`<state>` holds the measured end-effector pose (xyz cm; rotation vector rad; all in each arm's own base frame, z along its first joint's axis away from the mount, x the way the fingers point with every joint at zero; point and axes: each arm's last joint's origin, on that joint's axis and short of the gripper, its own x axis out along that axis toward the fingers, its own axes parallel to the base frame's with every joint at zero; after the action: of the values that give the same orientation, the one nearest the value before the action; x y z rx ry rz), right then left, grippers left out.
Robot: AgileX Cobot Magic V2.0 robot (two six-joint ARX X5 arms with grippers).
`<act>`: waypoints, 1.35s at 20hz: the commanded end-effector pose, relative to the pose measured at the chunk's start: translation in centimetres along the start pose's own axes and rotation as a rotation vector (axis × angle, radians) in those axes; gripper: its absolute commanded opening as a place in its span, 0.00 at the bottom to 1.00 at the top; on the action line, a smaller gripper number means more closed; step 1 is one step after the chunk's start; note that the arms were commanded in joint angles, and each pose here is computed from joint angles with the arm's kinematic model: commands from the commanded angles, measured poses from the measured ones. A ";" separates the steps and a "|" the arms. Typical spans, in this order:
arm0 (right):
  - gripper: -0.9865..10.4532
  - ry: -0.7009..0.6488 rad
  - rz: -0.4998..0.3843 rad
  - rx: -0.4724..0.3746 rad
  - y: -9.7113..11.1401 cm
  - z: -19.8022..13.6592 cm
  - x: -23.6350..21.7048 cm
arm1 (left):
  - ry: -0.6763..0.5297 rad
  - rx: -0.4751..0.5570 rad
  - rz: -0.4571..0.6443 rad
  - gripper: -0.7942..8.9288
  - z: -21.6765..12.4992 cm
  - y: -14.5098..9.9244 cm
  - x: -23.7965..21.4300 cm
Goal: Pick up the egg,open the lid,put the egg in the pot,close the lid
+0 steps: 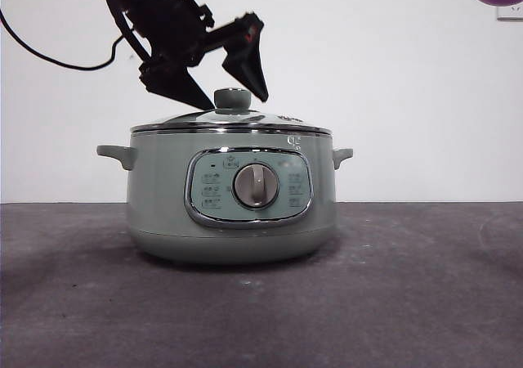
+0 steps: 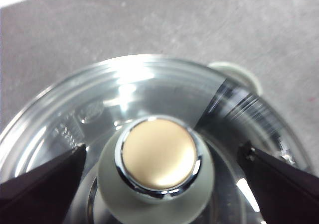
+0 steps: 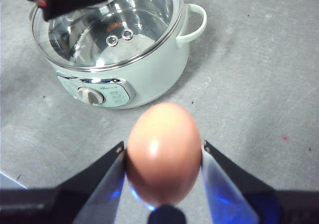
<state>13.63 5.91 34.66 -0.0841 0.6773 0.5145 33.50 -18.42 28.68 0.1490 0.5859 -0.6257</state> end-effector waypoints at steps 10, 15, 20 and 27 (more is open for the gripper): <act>0.07 -0.011 -0.003 -0.003 0.0 0.1 -0.1 | -0.001 0.001 -0.008 0.09 0.0 -0.2 0.2; 0.07 -0.009 -0.003 -0.003 0.0 0.1 0.0 | -0.032 -0.012 -0.007 0.07 0.6 -0.3 -0.9; 0.07 -0.008 -0.003 -0.002 0.0 0.1 0.0 | -0.089 -0.003 -0.004 0.07 1.7 -0.6 -3.0; 0.07 -0.012 0.006 -0.004 -0.1 0.7 1.1 | -0.188 0.010 0.010 0.07 3.4 -1.2 -8.8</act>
<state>14.75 6.36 34.46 -0.0829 0.6737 0.5169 29.06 -16.11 34.97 0.1213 0.4769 -0.6200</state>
